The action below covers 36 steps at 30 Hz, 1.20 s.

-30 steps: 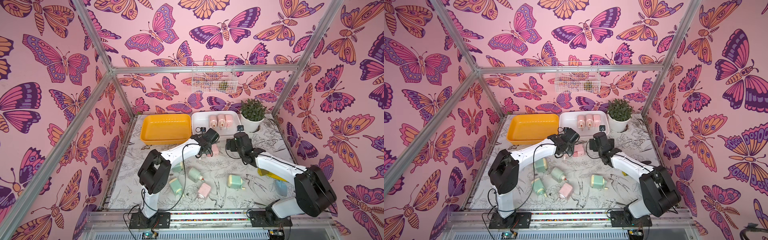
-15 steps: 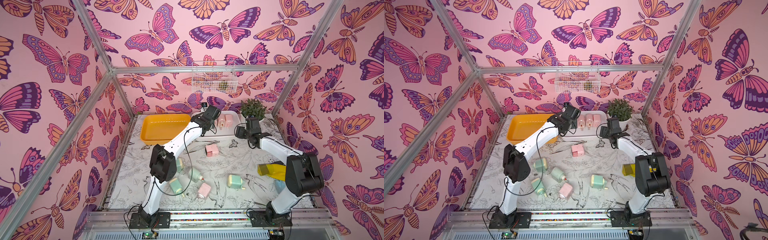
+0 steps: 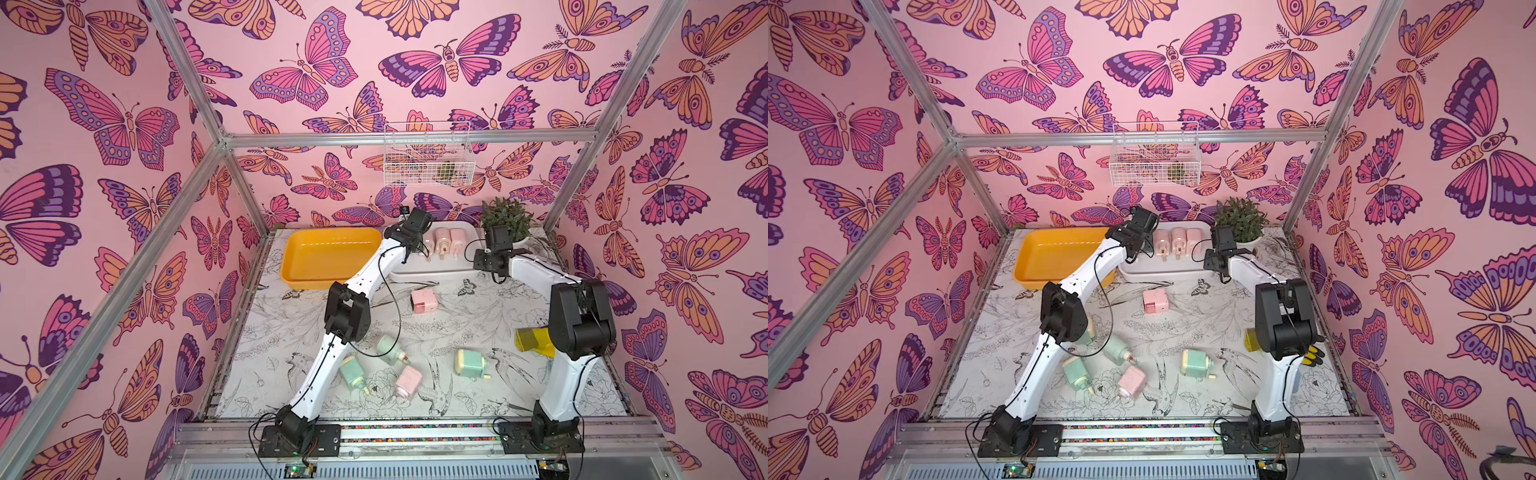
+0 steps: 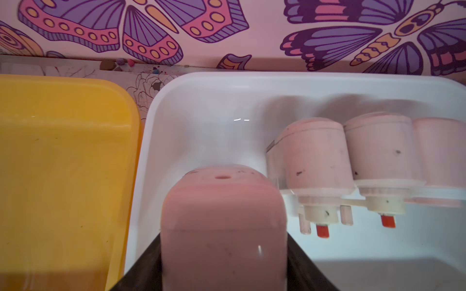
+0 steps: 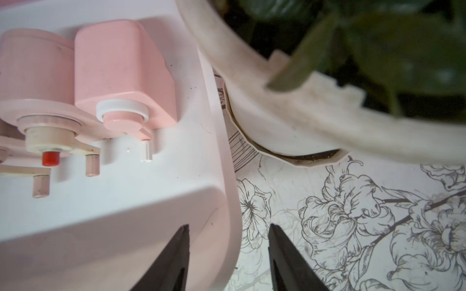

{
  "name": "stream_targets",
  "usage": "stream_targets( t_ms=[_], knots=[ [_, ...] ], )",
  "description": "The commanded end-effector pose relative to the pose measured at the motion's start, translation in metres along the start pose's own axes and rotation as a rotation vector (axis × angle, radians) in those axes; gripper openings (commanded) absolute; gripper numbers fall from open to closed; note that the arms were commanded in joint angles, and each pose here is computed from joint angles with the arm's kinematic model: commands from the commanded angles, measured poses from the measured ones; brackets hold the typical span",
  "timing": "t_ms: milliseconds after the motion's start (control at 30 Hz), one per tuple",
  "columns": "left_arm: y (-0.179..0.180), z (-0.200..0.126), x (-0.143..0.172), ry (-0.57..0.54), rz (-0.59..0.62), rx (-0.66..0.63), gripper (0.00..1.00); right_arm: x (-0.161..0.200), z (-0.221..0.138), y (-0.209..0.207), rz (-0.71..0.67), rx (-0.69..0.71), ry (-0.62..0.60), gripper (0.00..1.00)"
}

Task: Place the pencil sharpeners by color into the storage box
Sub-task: Move the storage box to the center of the board.

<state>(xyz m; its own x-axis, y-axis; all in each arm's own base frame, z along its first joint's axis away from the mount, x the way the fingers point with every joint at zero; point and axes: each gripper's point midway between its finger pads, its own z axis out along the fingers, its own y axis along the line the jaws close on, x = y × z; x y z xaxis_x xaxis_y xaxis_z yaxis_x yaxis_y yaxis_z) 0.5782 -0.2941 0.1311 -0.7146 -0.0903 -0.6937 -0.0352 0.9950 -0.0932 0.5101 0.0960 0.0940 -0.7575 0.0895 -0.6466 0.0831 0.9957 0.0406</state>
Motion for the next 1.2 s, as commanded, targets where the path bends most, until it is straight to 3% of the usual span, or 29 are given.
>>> stream_targets(
  t_ms=[0,200,400,500,800,1167],
  knots=[
    [-0.001,0.01,-0.008,-0.001,-0.03,0.058,0.0,0.002,0.011,-0.003,-0.031,0.029,0.027,0.45],
    [-0.004,0.007,-0.011,-0.005,-0.025,0.076,0.0,-0.003,0.023,0.003,-0.052,0.011,0.036,0.33],
    [-0.007,0.004,-0.009,-0.004,-0.002,0.073,0.0,-0.005,0.025,0.005,-0.056,0.002,0.036,0.05],
    [-0.007,0.0,-0.007,-0.004,0.008,0.062,0.0,0.0,0.022,0.006,-0.061,-0.012,0.049,0.0],
    [-0.007,-0.013,0.004,-0.006,0.062,-0.001,0.0,0.017,0.002,0.01,-0.085,-0.086,0.061,0.0],
    [-0.001,-0.024,0.02,0.033,0.046,-0.034,0.0,0.053,-0.023,0.001,-0.107,-0.108,0.108,0.0]
  ],
)
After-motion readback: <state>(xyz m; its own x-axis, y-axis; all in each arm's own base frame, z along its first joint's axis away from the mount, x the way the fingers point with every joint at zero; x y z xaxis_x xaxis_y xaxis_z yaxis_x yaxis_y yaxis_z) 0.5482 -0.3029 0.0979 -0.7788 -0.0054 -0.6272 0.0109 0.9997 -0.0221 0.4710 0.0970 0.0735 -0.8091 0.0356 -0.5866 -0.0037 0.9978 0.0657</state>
